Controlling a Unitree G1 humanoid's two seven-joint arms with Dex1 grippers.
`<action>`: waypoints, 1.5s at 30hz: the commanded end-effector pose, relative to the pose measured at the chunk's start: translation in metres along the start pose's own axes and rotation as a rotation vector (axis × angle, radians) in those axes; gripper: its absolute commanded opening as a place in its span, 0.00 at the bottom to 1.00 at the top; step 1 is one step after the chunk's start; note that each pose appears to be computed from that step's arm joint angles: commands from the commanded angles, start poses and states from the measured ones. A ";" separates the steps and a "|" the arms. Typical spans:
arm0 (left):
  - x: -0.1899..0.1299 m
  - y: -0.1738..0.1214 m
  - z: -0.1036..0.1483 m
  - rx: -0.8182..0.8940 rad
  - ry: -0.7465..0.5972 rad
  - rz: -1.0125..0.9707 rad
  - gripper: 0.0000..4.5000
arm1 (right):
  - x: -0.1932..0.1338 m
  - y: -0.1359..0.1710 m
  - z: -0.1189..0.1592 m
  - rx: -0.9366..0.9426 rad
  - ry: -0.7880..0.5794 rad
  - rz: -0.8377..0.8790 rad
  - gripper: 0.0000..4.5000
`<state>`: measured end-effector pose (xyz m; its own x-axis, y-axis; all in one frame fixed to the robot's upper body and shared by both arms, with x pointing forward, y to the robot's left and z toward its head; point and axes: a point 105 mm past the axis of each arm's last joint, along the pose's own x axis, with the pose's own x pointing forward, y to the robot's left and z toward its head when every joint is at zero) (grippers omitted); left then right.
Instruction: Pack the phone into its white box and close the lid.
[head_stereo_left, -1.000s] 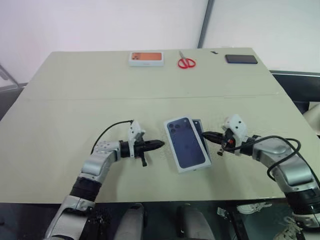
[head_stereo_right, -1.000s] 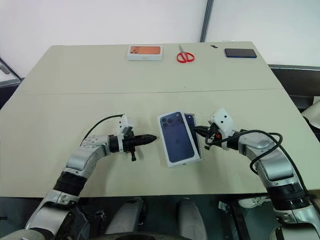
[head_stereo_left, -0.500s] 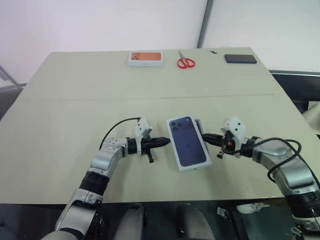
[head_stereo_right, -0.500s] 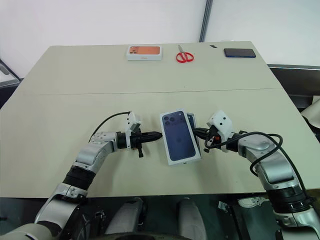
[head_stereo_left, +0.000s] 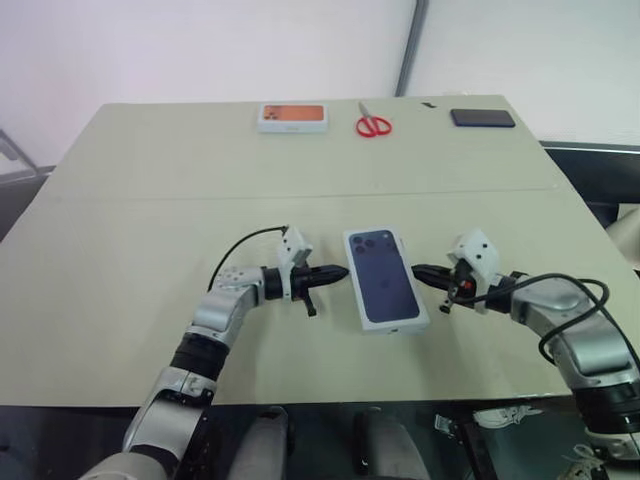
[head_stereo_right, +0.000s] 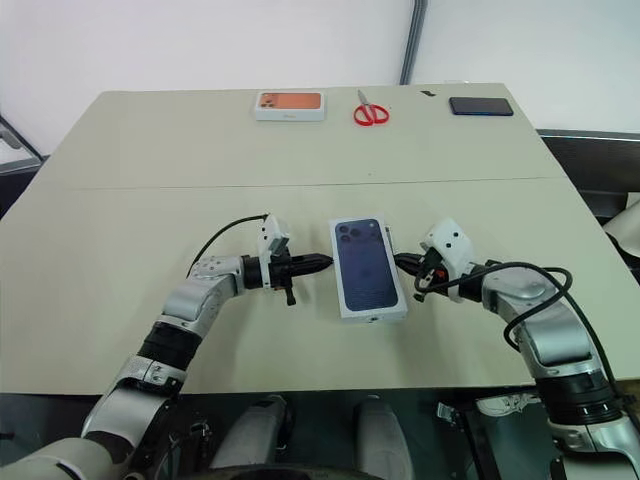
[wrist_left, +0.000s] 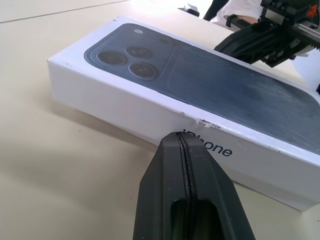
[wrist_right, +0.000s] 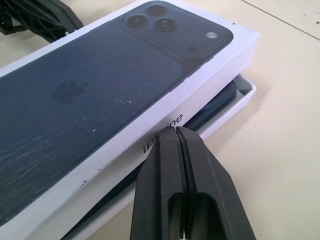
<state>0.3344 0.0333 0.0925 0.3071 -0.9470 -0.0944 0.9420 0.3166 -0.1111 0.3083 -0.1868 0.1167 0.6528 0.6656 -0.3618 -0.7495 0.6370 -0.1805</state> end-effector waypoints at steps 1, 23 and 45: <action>0.011 -0.004 0.012 0.045 -0.027 -0.025 0.00 | -0.001 -0.001 0.014 -0.040 -0.052 0.006 0.01; 0.017 -0.004 0.010 0.058 -0.010 -0.036 0.00 | -0.008 -0.003 0.001 -0.068 0.005 0.007 0.01; 0.007 0.002 0.019 0.072 -0.054 0.012 0.00 | -0.020 -0.035 -0.003 -0.106 0.046 -0.100 0.01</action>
<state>0.3402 0.0252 0.0959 0.3199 -0.9435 -0.0861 0.9424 0.3262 -0.0733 0.3178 -0.2164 0.1112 0.6926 0.5916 -0.4127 -0.7129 0.6486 -0.2667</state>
